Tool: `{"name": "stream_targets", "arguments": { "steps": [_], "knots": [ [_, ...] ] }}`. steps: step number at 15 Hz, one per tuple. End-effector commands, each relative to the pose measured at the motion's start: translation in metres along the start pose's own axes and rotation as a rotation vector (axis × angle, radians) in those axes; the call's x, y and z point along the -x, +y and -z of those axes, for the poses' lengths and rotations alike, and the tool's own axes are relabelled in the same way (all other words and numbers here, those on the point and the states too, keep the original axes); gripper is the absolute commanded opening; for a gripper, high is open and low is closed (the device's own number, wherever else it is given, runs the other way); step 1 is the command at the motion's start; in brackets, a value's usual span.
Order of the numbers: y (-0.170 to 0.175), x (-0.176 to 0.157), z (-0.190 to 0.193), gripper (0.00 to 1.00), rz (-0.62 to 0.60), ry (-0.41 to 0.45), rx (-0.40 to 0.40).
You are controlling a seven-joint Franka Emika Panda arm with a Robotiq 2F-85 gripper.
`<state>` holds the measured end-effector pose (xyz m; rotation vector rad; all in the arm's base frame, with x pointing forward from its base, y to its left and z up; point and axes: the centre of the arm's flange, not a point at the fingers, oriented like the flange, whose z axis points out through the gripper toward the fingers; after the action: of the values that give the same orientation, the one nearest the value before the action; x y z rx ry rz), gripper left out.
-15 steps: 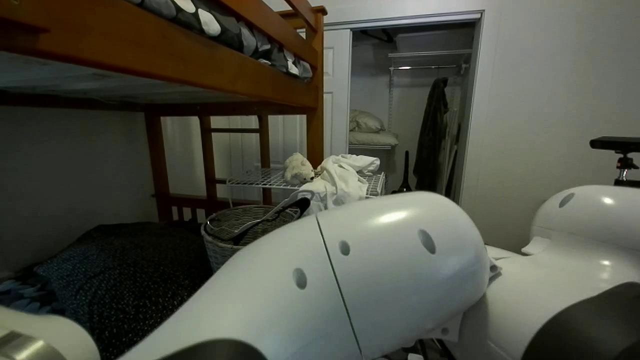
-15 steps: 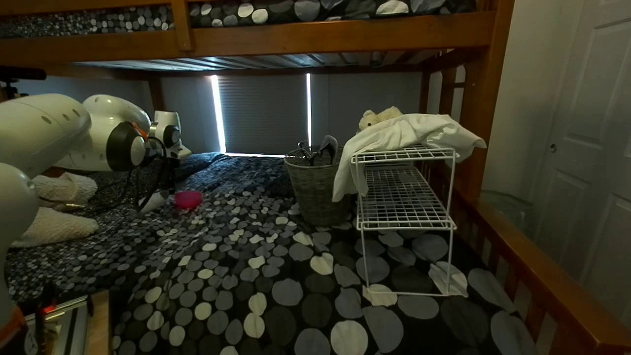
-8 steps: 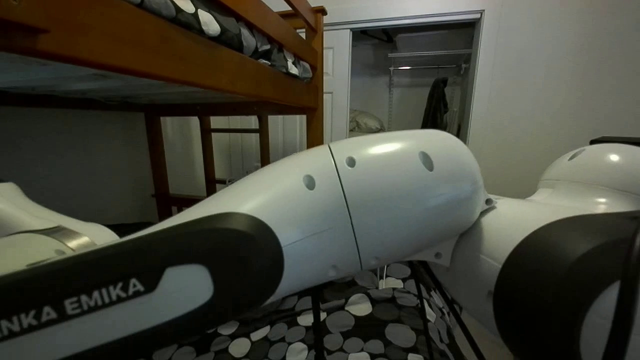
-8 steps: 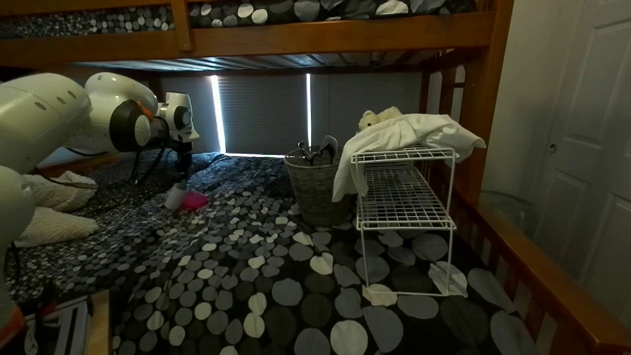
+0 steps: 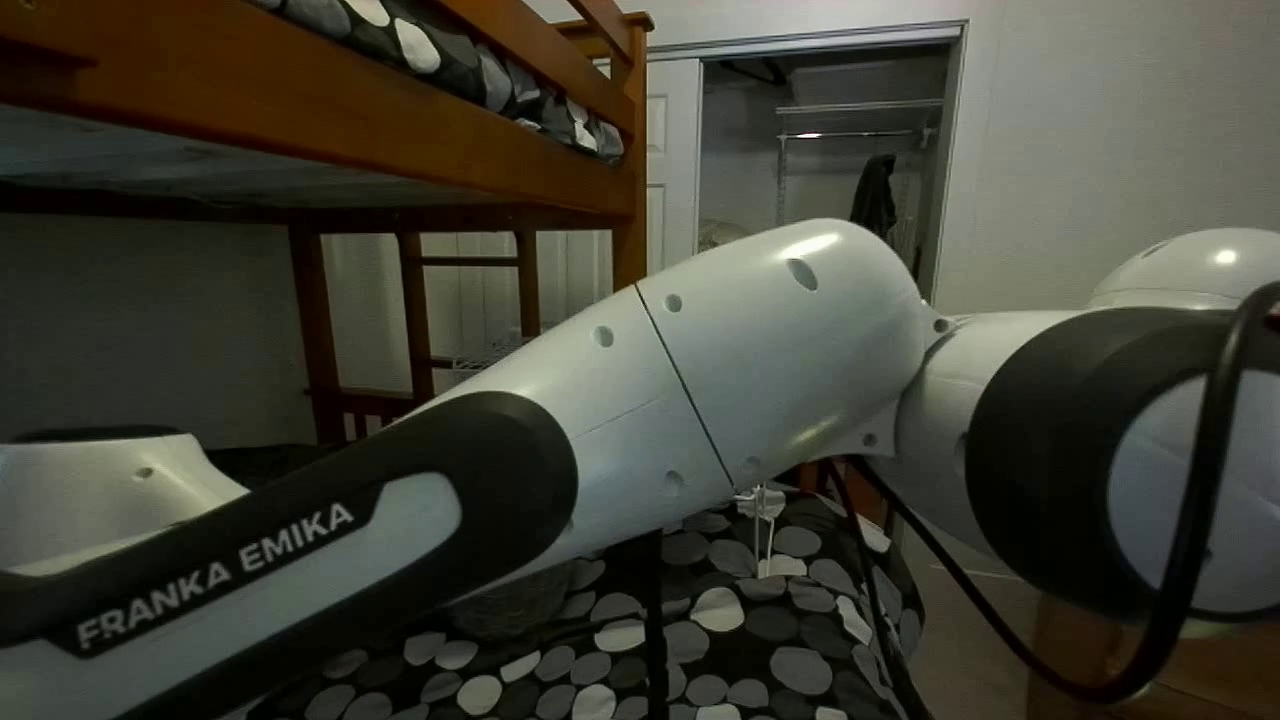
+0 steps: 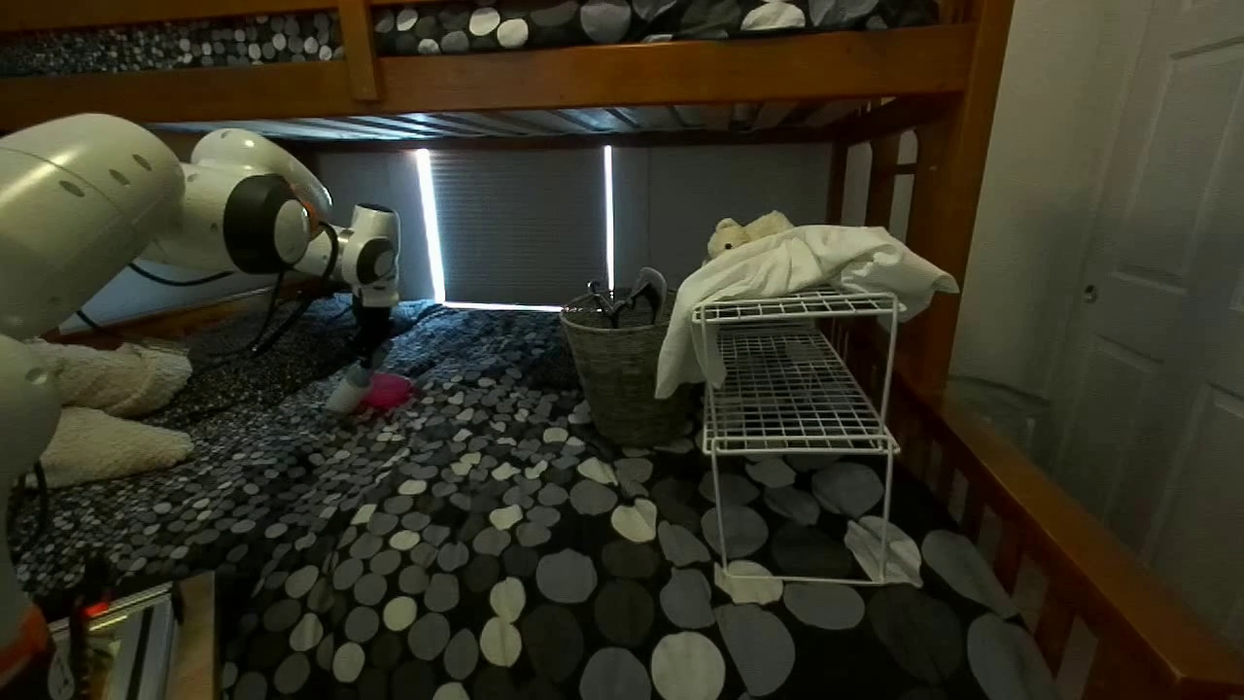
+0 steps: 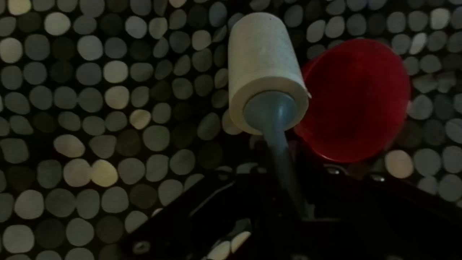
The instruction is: Put the lint roller in the basket.
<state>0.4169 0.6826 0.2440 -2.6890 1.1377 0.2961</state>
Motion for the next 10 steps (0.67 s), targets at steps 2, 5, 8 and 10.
{"name": "stream_targets", "arguments": {
  "steps": [2,5,8,10],
  "knots": [
    [0.082,-0.024,-0.009,0.06,0.05,-0.211,-0.039],
    [0.094,-0.035,-0.025,0.06,0.111,-0.344,-0.047],
    [0.123,-0.048,-0.04,0.49,0.046,-0.334,0.134],
    [0.151,-0.066,-0.045,0.63,-0.009,-0.273,0.216]
  ]
}}
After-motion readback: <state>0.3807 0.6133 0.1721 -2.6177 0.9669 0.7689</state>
